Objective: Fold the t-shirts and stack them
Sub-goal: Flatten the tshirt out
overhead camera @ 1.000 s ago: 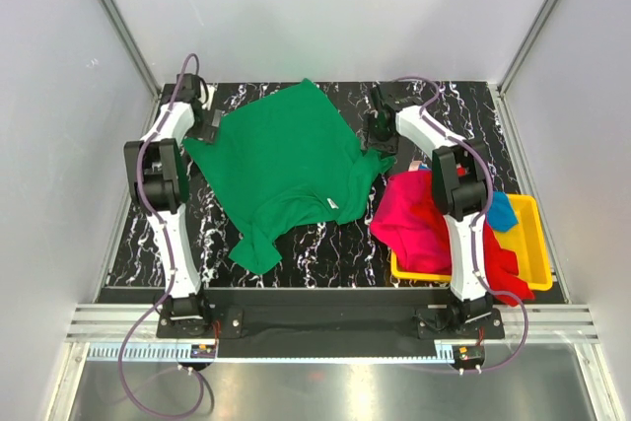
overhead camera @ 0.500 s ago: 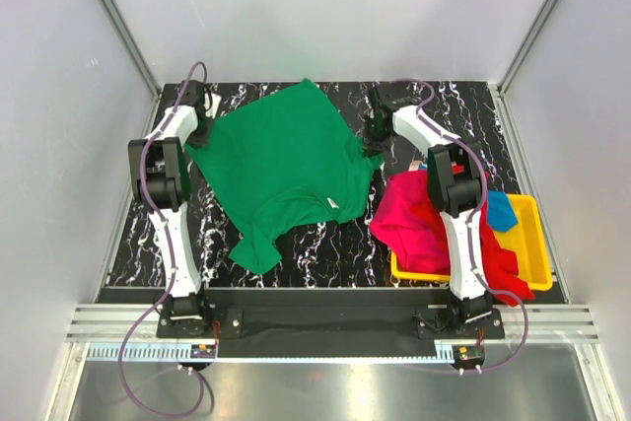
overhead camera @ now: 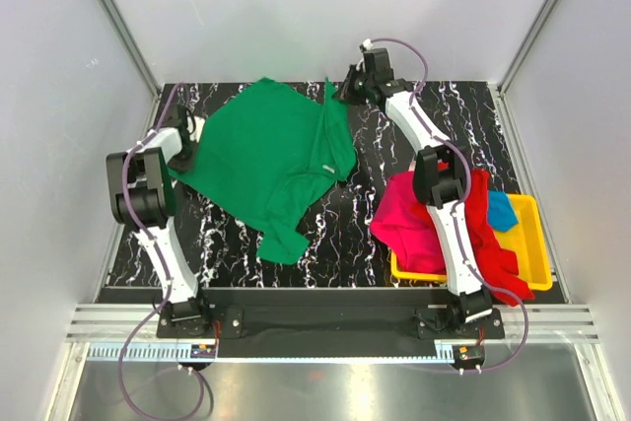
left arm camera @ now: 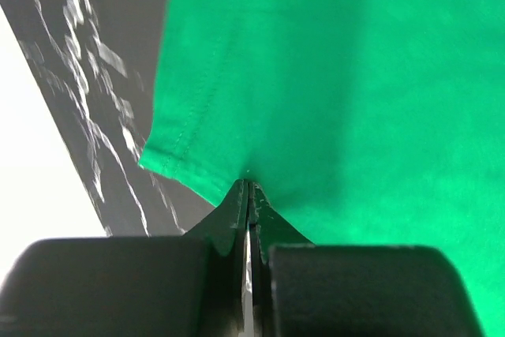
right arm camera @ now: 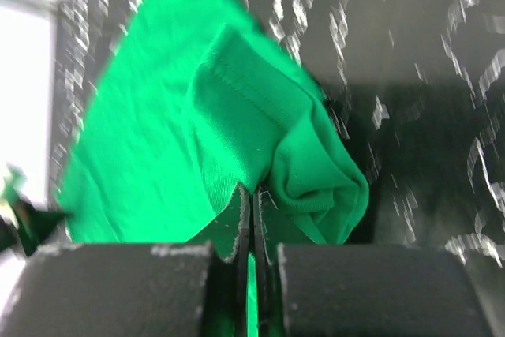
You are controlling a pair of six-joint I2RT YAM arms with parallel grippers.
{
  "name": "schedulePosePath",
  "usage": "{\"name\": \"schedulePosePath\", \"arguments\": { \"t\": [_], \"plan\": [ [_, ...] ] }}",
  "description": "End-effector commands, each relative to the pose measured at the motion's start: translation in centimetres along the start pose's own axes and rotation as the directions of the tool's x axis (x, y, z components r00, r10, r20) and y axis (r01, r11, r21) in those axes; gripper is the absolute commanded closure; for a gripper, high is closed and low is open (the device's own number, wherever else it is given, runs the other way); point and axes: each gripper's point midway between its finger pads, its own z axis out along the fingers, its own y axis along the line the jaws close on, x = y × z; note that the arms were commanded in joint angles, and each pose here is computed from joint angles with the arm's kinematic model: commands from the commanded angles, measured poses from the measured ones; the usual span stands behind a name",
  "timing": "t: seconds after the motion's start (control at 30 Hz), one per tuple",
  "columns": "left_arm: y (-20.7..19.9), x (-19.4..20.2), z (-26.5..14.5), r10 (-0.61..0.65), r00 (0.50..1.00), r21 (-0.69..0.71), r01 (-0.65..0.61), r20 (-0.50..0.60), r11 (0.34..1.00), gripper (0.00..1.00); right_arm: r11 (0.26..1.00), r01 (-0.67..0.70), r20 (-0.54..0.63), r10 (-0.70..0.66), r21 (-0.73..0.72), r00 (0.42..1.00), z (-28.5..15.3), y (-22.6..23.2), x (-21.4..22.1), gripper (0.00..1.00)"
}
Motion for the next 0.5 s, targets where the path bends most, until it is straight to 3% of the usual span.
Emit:
{"name": "schedulePosePath", "arguments": {
  "t": [0.0,0.03,0.17,0.27,0.3,0.37,0.47],
  "plan": [
    [-1.7,3.4,-1.6,0.03,0.999,0.07,-0.028,-0.026,0.997,1.0,0.995,-0.022,0.143,0.036,-0.097,0.989,0.1,3.3,-4.7,0.98],
    [-1.8,4.4,-2.0,0.025,0.999,0.081,-0.022,-0.033,0.996,1.0,0.996,-0.034,0.151,0.047,-0.084,0.987,0.5,2.9,-4.7,0.91],
    [-3.8,8.9,-4.3,0.064,0.997,0.137,-0.057,-0.05,0.989,1.0,0.997,-0.047,0.249,0.032,0.056,0.968,-0.7,-0.6,-7.6,0.21],
    [-4.7,10.5,-5.1,0.088,0.994,0.17,-0.076,-0.061,0.982,1.0,0.983,0.04,0.232,-0.082,0.178,0.969,-3.7,-1.3,-8.5,0.21],
    [-4.9,10.7,-5.1,0.095,0.993,0.18,-0.082,-0.064,0.98,1.0,0.973,0.06,0.169,-0.099,0.221,0.981,-4.4,-2.1,-7.0,0.23],
    [-4.9,10.8,-5.8,0.083,0.994,0.196,-0.068,-0.068,0.978,0.88,0.957,0.165,0.153,-0.205,0.238,0.967,-8.1,0.9,-6.9,0.25],
    [-4.1,10.6,-7.3,0.046,0.998,0.208,-0.034,-0.051,0.978,0.67,0.922,0.307,0.033,-0.323,0.238,0.946,-11.7,3.4,-0.8,0.27]
  ]
}}
